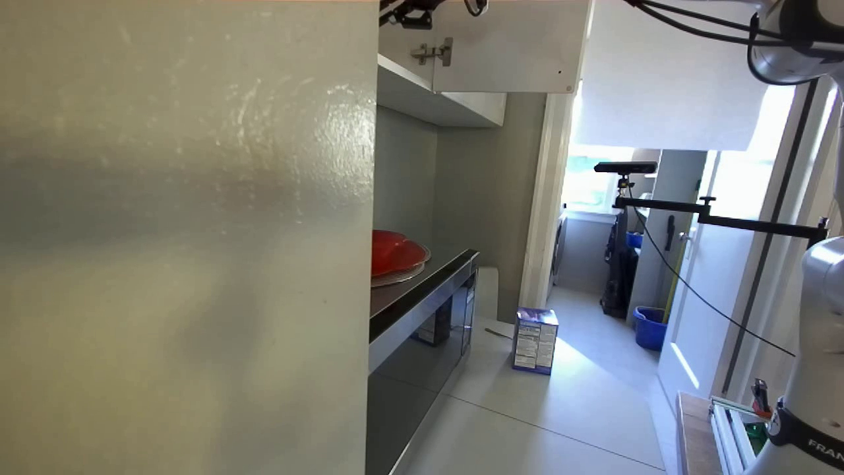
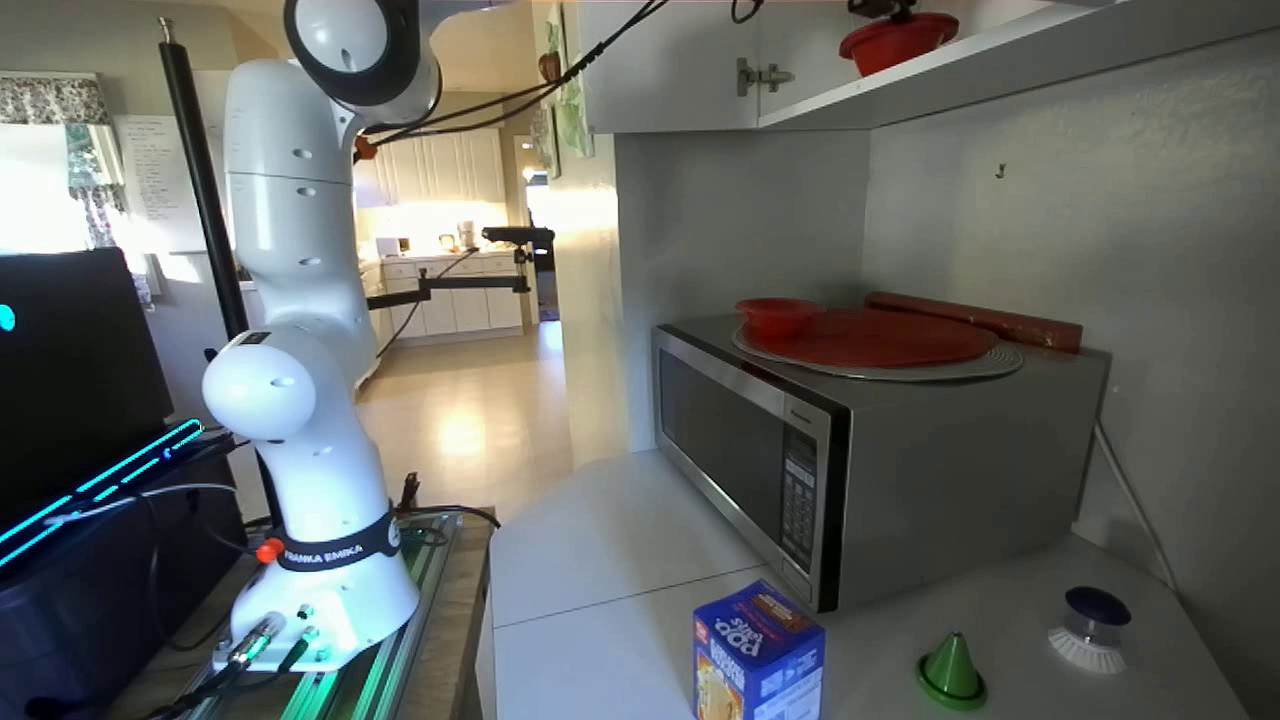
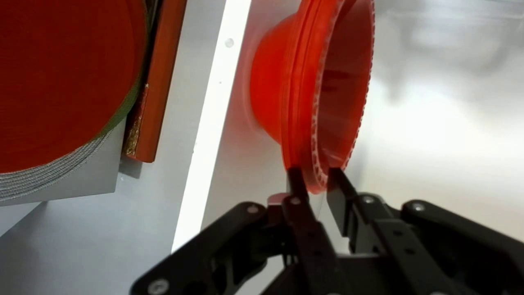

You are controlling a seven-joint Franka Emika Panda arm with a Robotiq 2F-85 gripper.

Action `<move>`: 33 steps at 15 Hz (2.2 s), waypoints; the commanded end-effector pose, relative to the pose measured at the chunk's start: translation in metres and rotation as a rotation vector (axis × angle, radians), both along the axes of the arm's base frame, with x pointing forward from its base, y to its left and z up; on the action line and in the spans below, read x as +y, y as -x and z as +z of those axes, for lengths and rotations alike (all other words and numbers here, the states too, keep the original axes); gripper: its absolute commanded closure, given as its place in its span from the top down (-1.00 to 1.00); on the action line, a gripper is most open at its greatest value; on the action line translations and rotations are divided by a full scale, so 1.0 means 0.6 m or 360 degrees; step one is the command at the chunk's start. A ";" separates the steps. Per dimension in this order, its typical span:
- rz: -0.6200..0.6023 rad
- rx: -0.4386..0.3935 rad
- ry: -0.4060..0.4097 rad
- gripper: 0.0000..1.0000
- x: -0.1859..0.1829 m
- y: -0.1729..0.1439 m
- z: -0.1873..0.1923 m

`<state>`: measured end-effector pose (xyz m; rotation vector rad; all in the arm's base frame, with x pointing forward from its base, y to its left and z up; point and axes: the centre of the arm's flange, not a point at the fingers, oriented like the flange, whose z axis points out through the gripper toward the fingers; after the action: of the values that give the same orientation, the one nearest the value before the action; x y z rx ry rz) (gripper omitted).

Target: Pick the red bowl from the top cabinet and put it on top of the microwave

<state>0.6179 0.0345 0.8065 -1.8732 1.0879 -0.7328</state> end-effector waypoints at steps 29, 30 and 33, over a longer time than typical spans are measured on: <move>-0.0044 -0.0028 0.0053 -0.48 0.020 -0.012 0.015; -0.0044 -0.0029 0.0050 -0.47 0.021 -0.012 0.016; -0.0045 -0.0032 0.0047 -0.49 0.020 -0.012 0.018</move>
<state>0.6177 0.0416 0.8074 -1.8930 1.0745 -0.7632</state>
